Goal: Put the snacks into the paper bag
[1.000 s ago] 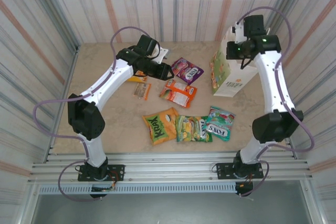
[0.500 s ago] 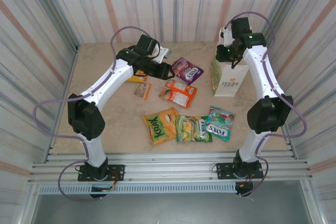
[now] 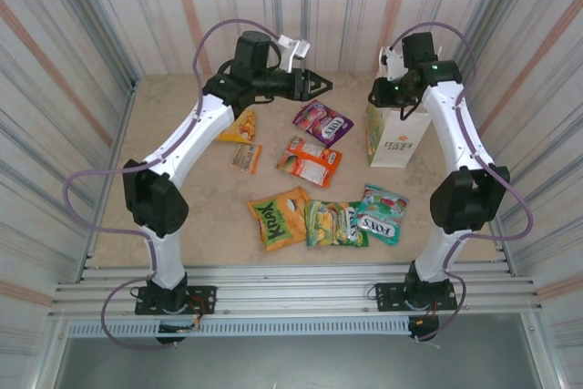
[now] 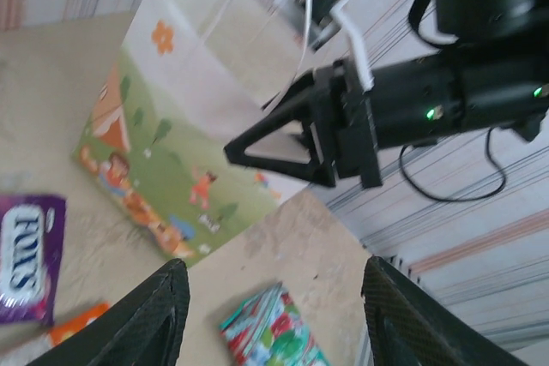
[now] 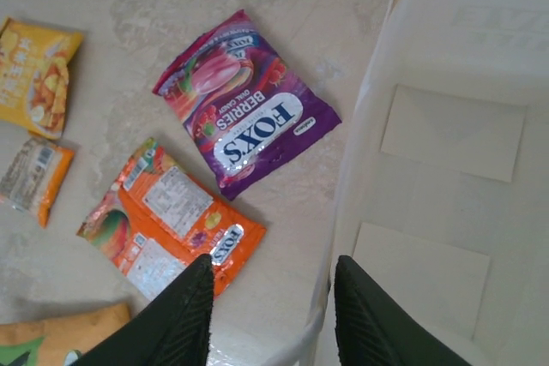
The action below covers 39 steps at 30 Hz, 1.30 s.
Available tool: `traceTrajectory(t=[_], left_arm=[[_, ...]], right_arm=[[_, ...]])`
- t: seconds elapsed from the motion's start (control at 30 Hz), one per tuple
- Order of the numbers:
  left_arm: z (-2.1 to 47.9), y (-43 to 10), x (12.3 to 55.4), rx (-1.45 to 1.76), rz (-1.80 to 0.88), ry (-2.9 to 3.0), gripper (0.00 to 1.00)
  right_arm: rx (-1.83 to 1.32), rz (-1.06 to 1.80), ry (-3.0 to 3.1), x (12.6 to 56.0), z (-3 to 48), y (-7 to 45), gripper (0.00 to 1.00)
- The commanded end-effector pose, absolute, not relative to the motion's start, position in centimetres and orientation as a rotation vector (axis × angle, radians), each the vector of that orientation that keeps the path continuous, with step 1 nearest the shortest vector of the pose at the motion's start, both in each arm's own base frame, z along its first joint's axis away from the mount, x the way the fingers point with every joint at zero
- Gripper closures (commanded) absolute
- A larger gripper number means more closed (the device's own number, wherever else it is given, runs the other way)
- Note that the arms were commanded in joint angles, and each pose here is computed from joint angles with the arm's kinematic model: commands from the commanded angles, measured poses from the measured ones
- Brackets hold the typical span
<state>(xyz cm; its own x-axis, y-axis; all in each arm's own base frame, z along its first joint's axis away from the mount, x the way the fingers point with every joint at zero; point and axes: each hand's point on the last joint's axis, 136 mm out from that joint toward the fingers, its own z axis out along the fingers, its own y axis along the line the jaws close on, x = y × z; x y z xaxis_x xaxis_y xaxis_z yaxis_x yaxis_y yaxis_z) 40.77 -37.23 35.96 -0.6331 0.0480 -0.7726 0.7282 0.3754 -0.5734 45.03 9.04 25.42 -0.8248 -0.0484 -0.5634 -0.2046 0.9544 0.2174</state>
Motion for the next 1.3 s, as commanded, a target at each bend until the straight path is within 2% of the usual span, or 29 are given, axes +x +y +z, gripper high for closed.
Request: traceTrajectory(t=[0.0, 0.2, 0.5, 0.73, 0.93, 1.07, 1.27], left_arm=[[37.6, -37.8, 41.2, 0.679, -1.362, 1.898, 0.43], [36.9, -37.4, 41.1, 0.669, -1.332, 1.922, 0.43], [36.3, -37.0, 41.0, 0.661, -1.298, 1.947, 0.43], [36.0, -36.5, 40.8, 0.661, -1.251, 1.979, 0.43], [34.6, -36.3, 39.8, 0.652, -1.26, 2.041, 0.44], [32.6, -36.9, 38.2, 0.652, -1.278, 2.11, 0.45], [27.7, -39.1, 35.1, 0.644, -1.348, 2.273, 0.47]], right_arm=[[-0.141, 0.312, 2.509, 44.4, 26.5, 7.9, 0.54], [-0.04, 0.307, 2.562, 44.4, 25.2, 6.5, 0.43], [-0.005, 0.35, 2.586, 44.8, 24.8, 6.5, 0.35], [-0.018, 0.352, 2.47, 43.6, 30.1, 6.3, 0.29], [-0.029, 0.346, 2.345, 40.3, 35.5, 5.9, 0.27], [0.026, 0.367, 2.32, 36.4, 36.9, 5.1, 0.28], [0.258, 0.506, 2.351, 29.3, 33.7, 4.0, 0.33]])
